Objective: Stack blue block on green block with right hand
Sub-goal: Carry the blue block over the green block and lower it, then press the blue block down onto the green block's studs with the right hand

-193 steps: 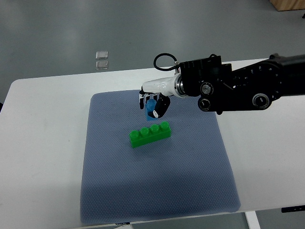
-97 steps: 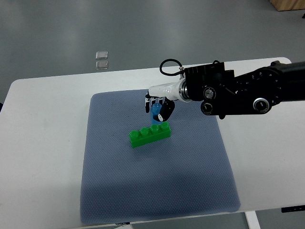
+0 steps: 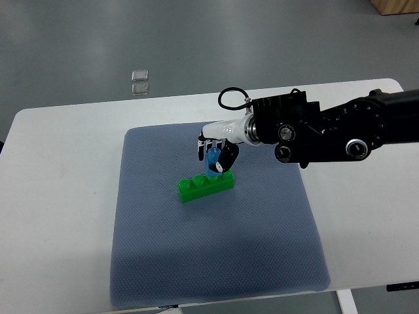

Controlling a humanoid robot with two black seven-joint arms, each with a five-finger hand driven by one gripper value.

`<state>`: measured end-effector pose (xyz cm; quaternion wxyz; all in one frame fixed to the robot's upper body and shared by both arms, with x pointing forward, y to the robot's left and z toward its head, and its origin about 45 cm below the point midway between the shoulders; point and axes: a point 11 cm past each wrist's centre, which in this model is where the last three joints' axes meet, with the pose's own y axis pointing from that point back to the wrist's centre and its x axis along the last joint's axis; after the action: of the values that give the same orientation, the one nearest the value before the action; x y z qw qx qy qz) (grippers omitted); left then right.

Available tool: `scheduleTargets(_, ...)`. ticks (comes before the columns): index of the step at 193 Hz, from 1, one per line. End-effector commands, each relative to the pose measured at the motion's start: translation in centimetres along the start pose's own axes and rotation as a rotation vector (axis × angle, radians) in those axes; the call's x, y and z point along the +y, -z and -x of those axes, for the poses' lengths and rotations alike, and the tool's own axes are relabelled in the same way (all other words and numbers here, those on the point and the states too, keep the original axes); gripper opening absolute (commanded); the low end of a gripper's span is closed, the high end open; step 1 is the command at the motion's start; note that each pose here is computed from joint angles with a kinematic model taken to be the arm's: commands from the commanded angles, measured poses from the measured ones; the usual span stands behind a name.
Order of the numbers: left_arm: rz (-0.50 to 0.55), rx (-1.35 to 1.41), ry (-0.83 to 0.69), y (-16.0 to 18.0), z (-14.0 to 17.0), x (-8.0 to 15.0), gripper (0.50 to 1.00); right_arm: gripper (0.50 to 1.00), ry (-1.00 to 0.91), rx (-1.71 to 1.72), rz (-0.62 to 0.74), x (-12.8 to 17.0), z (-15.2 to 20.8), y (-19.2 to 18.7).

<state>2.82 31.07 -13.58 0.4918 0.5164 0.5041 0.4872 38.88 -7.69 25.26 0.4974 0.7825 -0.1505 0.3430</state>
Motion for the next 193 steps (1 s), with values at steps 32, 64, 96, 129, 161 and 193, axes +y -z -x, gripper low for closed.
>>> scheduleTargets(32, 0.0, -0.001, 0.001, 0.01, 0.05, 0.0, 1.0, 0.621, 0.002, -0.005, -0.007, -0.25, 0.25, 0.18)
scheduleTargets(64, 0.0, -0.001, 0.001, -0.01, 0.05, 0.0, 1.0, 0.621, -0.001, 0.032, -0.021, -0.43, 0.51, 0.33)
scheduleTargets(96, 0.0, -0.002, 0.003, -0.01, 0.11, 0.0, 1.0, 0.621, -0.009, 0.046, -0.015, -0.56, 0.43, 0.01)
scheduleTargets(129, 0.0, 0.0, 0.002, -0.01, 0.06, 0.0, 1.0, 0.621, -0.009, 0.057, -0.014, -0.62, 0.6, -0.08)
scheduleTargets(161, 0.0, 0.0, 0.002, -0.01, 0.06, 0.0, 1.0, 0.621, -0.008, 0.055, -0.012, -0.62, 0.64, -0.17)
scheduleTargets(193, 0.0, 0.0, 0.002, -0.01, 0.06, 0.0, 1.0, 0.621, -0.001, 0.049, -0.012, -0.74, 1.01, -0.3)
